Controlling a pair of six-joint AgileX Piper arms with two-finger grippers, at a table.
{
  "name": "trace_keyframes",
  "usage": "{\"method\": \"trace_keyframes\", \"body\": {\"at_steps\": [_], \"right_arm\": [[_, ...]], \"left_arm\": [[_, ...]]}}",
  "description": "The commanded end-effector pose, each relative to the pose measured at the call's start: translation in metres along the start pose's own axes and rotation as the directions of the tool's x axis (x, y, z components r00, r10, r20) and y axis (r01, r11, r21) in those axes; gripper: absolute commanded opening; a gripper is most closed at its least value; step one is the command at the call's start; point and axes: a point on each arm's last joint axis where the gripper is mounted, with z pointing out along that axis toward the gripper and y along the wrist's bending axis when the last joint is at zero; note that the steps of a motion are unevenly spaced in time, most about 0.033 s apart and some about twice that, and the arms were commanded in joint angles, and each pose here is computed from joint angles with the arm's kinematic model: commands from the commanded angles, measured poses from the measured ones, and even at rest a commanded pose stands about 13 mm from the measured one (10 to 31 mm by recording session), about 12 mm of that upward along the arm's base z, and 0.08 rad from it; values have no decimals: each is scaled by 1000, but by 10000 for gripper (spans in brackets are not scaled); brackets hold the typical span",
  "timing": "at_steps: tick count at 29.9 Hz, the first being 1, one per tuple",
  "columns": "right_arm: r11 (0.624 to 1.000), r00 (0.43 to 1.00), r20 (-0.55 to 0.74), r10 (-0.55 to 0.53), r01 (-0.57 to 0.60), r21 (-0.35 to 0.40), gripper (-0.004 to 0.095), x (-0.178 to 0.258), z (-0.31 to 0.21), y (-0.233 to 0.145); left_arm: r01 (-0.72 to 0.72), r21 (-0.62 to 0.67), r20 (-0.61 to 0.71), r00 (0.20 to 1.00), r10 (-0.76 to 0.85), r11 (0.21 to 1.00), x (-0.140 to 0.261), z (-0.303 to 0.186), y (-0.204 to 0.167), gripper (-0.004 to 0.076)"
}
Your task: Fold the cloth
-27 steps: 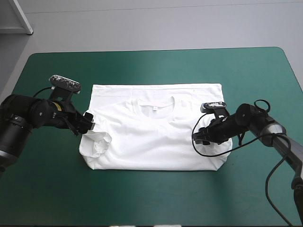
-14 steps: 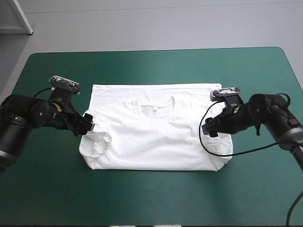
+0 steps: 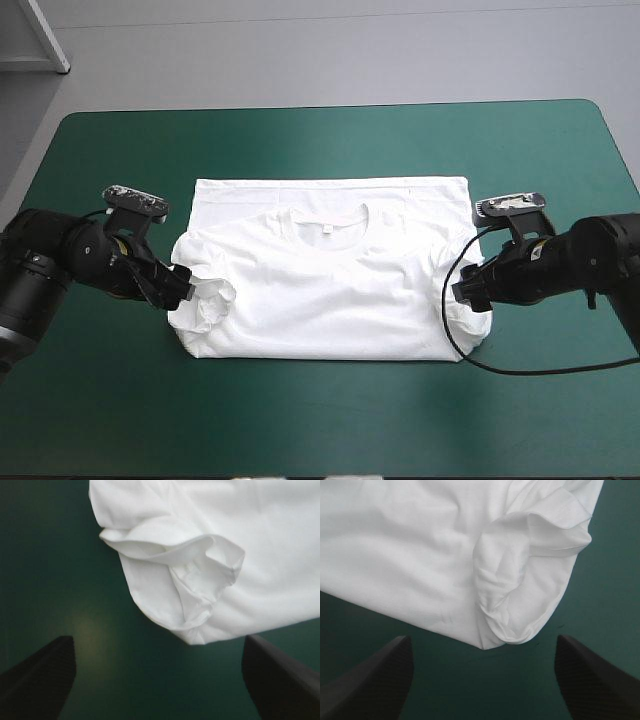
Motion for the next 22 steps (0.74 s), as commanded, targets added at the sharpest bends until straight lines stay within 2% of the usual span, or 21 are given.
{"method": "trace_keyframes", "body": {"at_steps": [1, 8, 16, 22], "right_arm": [[1000, 994, 108, -10, 11, -5, 738, 2, -25, 6], [1000, 993, 114, -11, 12, -6, 738, 6, -27, 6], [1000, 1000, 10, -9, 9, -12, 738, 22, -1, 2], [1000, 999, -39, -27, 27, 10, 676, 30, 10, -2]], "left_arm": [[20, 5, -75, 997, -20, 1000, 18, 9, -2, 648], [18, 20, -124, 992, -15, 1000, 30, 63, -7, 648], [18, 67, -210, 978, -3, 998, 14, 116, -11, 642], [29, 76, -247, 969, -9, 997, 11, 134, -12, 507]]}}
